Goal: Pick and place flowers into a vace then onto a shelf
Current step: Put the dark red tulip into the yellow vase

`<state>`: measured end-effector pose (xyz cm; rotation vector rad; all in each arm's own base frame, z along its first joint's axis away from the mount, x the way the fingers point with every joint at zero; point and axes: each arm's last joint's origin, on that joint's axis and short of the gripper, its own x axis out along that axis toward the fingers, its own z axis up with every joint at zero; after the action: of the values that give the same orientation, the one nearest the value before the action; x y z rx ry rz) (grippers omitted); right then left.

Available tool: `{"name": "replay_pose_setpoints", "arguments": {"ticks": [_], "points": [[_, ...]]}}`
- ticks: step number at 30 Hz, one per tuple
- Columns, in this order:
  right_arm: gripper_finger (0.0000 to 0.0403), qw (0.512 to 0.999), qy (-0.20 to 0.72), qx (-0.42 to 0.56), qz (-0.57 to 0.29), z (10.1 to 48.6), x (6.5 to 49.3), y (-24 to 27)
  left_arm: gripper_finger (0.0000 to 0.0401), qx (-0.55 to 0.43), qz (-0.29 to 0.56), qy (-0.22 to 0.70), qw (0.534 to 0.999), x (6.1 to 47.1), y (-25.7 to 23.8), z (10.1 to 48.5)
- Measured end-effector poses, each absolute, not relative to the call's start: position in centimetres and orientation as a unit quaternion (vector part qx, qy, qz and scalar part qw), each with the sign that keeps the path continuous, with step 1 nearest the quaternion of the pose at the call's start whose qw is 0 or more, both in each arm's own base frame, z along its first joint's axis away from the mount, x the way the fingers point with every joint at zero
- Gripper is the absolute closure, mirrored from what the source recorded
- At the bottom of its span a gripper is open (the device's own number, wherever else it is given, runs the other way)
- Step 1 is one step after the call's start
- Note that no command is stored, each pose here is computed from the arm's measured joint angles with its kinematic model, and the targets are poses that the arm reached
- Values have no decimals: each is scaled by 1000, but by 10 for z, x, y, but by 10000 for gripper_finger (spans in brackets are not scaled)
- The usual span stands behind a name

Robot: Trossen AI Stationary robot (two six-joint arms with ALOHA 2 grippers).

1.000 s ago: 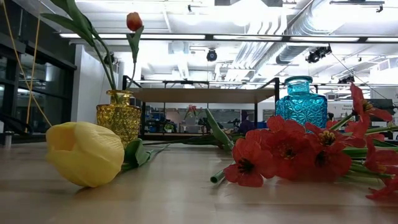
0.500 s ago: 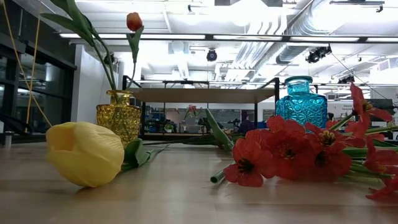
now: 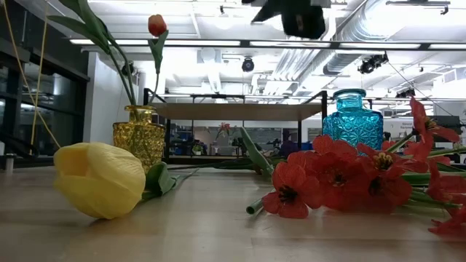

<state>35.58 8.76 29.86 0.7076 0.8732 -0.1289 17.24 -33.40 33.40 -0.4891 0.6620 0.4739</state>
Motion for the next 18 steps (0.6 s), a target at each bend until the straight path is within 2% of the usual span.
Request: {"name": "replay_pose_setpoints", "arguments": {"ticks": [12,18], "points": [[300,834,439,323,-89,273,369,84,84,-237,227,319,889,172,-334,334],[291,811,482,307,-126,258,368,75,84,-230,225,321,891,172,-334,334]]}}
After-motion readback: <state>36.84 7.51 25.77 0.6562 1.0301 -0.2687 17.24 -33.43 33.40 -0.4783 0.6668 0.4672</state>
